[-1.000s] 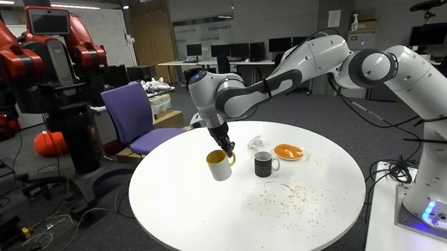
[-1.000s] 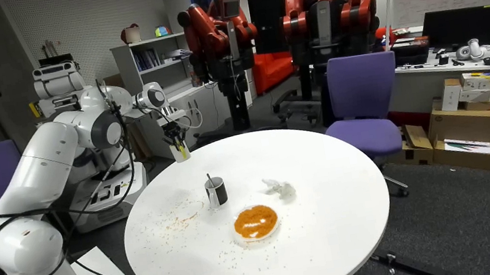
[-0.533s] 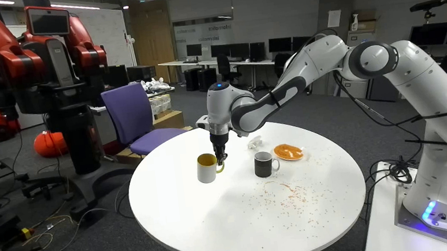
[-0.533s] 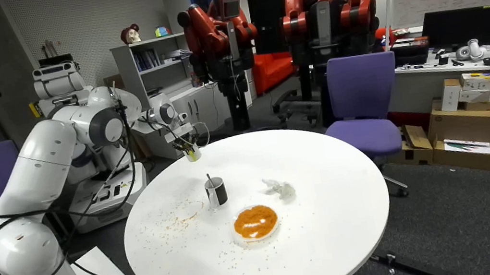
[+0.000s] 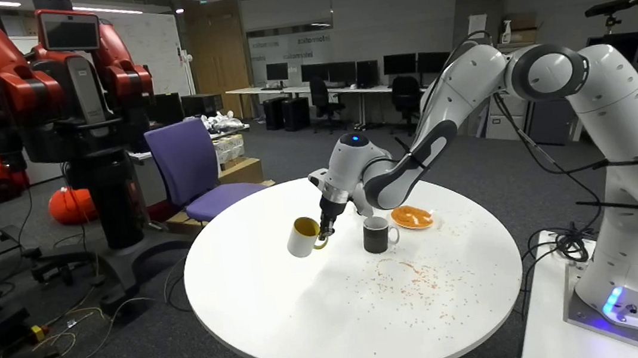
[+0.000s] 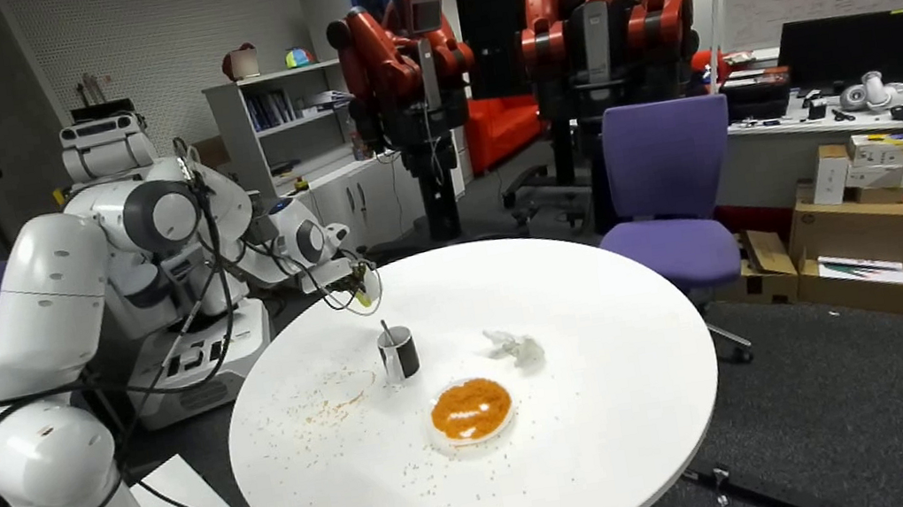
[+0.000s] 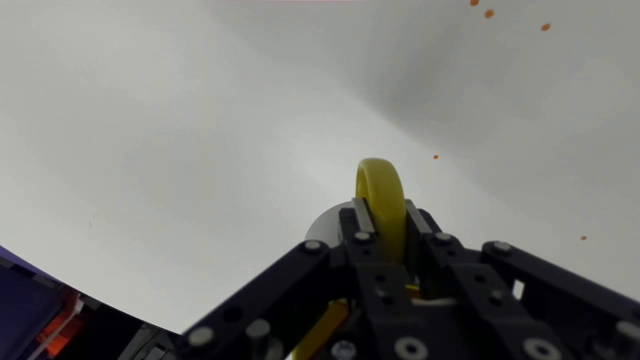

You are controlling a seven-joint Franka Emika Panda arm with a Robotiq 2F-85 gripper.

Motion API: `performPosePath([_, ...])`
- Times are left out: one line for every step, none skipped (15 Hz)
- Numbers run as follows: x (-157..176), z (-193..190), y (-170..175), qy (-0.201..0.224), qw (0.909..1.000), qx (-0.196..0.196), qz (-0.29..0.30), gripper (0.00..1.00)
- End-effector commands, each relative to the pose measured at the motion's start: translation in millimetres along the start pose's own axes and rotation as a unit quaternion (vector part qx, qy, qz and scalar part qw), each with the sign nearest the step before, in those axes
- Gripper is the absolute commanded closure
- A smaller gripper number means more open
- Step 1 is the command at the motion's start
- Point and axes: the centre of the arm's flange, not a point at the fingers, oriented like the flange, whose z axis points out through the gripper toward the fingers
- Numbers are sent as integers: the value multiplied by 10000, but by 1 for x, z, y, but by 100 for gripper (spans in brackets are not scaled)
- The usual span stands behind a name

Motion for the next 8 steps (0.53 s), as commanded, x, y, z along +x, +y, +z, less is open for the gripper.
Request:
performPosePath([-62, -55, -13, 259, 9996, 3, 95, 95])
performPosePath([-70, -62, -13, 310, 9995, 40, 84, 95])
performPosePath([-80, -68, -11, 371, 9992, 109, 76, 95])
performPosePath([-88, -77, -10, 401, 9990, 149, 87, 95])
performPosePath([-92, -84, -8, 374, 9990, 234, 92, 95])
performPosePath([-99, -89, -8, 312, 9988, 360, 118, 95])
performPosePath([-106, -93, -9, 176, 9985, 493, 129, 95])
performPosePath([-115, -91, -7, 64, 9976, 668, 144, 95])
